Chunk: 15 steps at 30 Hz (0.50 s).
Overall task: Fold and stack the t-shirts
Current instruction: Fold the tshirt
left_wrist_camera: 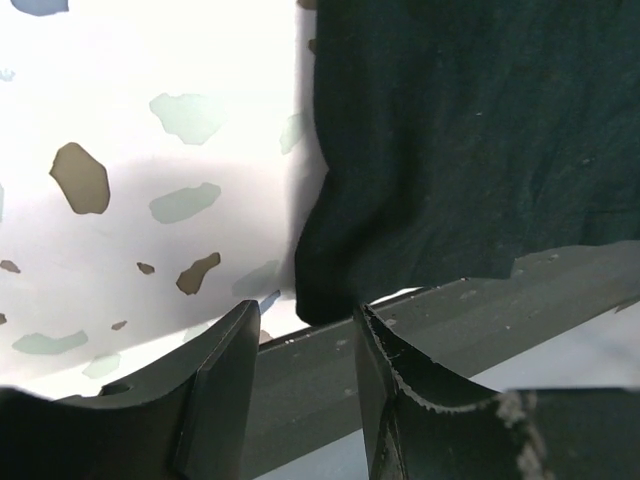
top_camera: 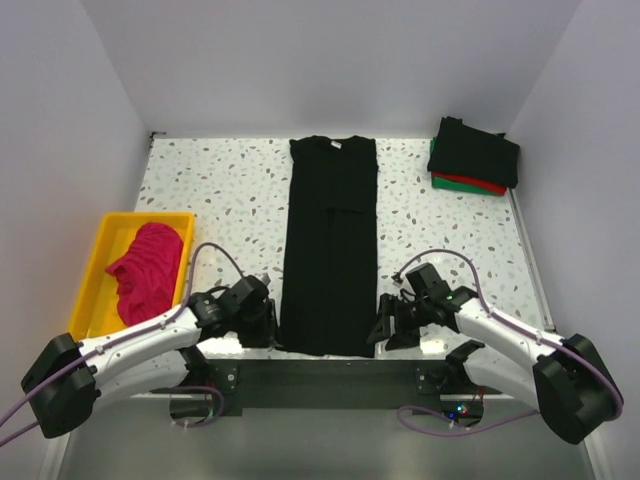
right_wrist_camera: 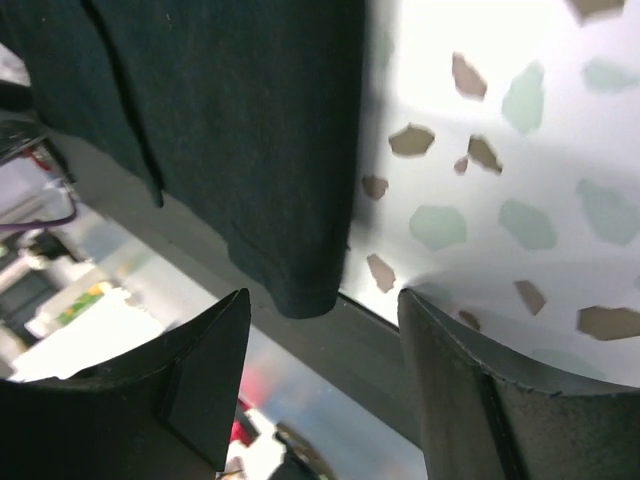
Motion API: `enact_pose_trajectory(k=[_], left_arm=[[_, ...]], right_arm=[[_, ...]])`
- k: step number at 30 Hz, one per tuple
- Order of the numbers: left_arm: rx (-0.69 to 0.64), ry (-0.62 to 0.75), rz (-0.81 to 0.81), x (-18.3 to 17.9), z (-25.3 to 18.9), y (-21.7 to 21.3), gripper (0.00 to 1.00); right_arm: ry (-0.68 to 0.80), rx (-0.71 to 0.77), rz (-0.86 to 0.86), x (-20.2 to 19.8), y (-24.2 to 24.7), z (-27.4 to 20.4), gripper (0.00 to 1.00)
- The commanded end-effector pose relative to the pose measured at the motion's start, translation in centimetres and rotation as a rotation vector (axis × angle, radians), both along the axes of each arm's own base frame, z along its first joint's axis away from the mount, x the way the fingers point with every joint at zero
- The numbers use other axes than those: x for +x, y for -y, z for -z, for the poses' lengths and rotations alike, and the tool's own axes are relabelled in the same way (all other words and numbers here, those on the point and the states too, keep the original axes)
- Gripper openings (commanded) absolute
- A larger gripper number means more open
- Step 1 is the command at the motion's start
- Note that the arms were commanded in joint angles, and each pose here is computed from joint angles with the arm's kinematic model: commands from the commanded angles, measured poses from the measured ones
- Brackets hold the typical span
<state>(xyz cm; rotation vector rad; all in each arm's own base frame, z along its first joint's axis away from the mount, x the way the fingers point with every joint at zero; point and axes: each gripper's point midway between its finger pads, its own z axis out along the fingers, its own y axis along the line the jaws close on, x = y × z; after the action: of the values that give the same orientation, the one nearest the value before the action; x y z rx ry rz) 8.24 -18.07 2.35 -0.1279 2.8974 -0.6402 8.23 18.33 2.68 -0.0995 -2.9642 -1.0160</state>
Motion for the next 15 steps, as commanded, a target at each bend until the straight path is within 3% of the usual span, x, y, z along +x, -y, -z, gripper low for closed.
enact_pose_trajectory(k=[1, 15], left_arm=[[-0.046, -0.002, -0.018, 0.1, 0.3, 0.7, 0.47], [-0.070, -0.069, -0.042, -1.7, 2.7, 0.0, 0.36]], right_arm=[[-0.067, 0.037, 0.044, -1.3, -0.3, 0.5, 0.63], [-0.152, 0.049, 0.075, -2.8, -0.3, 2.4, 0.52]])
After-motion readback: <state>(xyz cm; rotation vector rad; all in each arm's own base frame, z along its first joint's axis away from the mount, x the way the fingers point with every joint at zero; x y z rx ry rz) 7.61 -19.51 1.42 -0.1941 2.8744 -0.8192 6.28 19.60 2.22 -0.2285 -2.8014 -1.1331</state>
